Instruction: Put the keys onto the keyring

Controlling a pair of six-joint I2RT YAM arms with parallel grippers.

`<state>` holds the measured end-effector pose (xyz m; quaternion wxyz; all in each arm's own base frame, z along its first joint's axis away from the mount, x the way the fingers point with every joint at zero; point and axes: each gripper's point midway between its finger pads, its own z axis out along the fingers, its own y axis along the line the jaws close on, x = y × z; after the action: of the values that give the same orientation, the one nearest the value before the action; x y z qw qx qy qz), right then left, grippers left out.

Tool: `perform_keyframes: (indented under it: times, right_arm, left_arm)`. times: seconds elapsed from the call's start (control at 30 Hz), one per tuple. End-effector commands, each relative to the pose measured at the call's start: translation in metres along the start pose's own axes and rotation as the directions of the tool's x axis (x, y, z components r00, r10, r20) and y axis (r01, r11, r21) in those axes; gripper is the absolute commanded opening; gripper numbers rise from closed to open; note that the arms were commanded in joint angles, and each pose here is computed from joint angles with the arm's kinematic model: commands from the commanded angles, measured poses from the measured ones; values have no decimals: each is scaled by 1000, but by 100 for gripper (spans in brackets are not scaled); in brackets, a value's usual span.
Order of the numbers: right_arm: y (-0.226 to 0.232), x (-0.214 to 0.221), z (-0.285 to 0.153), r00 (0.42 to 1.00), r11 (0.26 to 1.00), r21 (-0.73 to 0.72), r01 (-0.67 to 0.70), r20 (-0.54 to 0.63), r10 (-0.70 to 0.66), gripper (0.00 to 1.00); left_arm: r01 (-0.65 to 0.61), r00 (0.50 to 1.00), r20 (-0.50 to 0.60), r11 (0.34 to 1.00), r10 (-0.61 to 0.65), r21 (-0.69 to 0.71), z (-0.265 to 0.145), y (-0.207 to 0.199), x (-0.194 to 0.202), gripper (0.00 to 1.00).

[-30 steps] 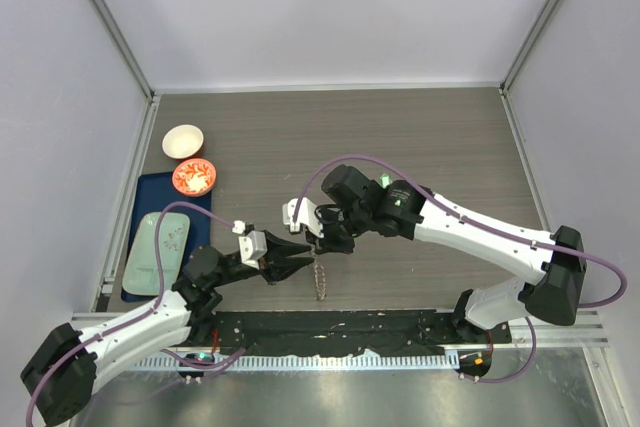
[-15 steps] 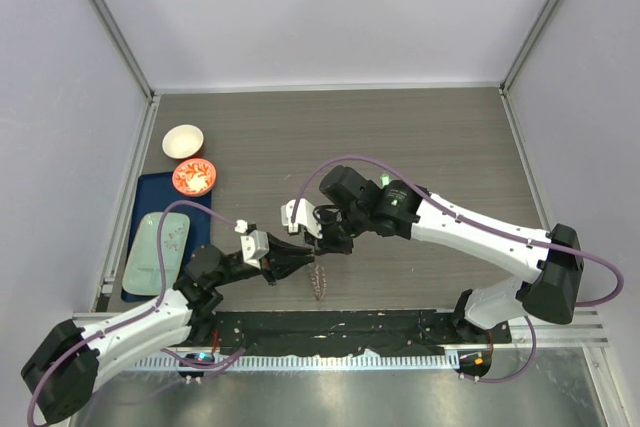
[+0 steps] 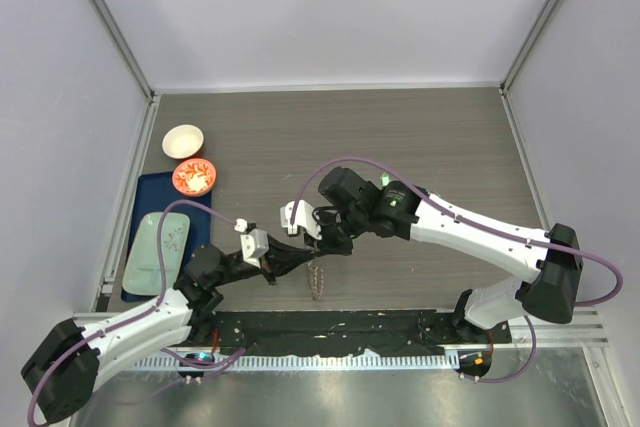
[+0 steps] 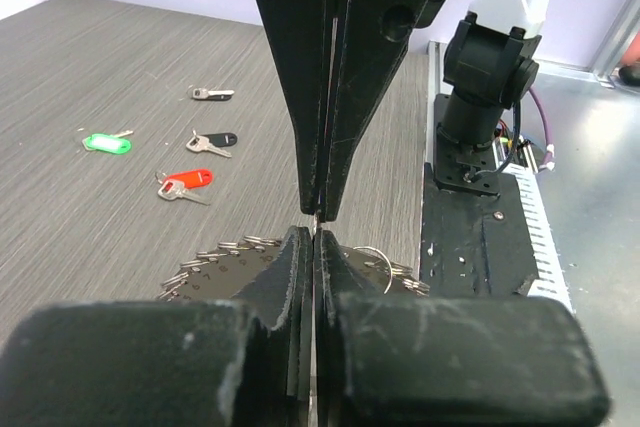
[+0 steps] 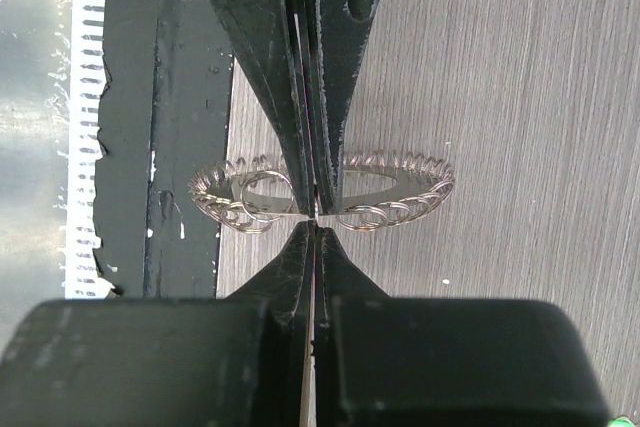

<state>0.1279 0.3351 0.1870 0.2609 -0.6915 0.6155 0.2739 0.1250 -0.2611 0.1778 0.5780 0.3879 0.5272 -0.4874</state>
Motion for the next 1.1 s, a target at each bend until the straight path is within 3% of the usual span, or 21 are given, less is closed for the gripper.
perform_keyframes:
  times: [0.0, 0.1, 0.13, 0.23, 0.3, 0.4, 0.5, 0.6, 0.7, 0.87, 1.07]
  right_arm:
    - [-1, -17, -3, 998, 999, 9, 35, 60, -35, 1]
    - [-2, -18, -5, 997, 999, 25, 23, 71, -24, 8]
    - [-2, -19, -6, 997, 999, 32, 4, 76, -7, 23]
    - [-7, -20, -14, 996, 996, 86, -20, 93, 12, 48]
    - [-12, -21, -22, 992, 988, 140, -62, 120, 46, 57]
    - [-22, -20, -33, 977, 965, 205, -162, 172, 127, 64]
    - [-46, -7, -45, 940, 895, 314, -316, 227, 253, 68]
    - [-80, 19, -59, 865, 748, 438, -499, 303, 400, 68]
    - [-112, 57, -77, 757, 508, 565, -650, 418, 502, 69]
    - [-129, 109, -90, 652, 212, 651, -729, 567, 503, 67]
    - [-139, 149, -80, 532, -17, 608, -794, 708, 464, 56]
  left_arm:
    - [-29, 999, 45, 1000, 29, 9, 4, -1, -13, 0]
    - [-25, 999, 39, 1000, 24, 2, 5, 1, -11, 0]
    - [-24, 999, 40, 1000, 25, -5, 4, 2, -11, 0]
    - [-28, 999, 43, 999, 30, -35, 1, 6, -9, 0]
    - [-37, 998, 46, 997, 40, -65, -1, 11, -8, 0]
    - [-47, 998, 47, 994, 52, -97, -4, 16, -7, 0]
    - [-55, 997, 46, 991, 61, -122, -6, 19, -7, 0]
    - [-59, 997, 47, 988, 67, -143, -8, 22, -7, 0]
    - [-61, 996, 47, 985, 70, -161, -10, 25, -7, 0]
    - [-53, 997, 54, 983, 63, -177, -10, 28, -9, 0]
    - [-32, 997, 59, 981, 44, -189, -9, 30, -9, 0]
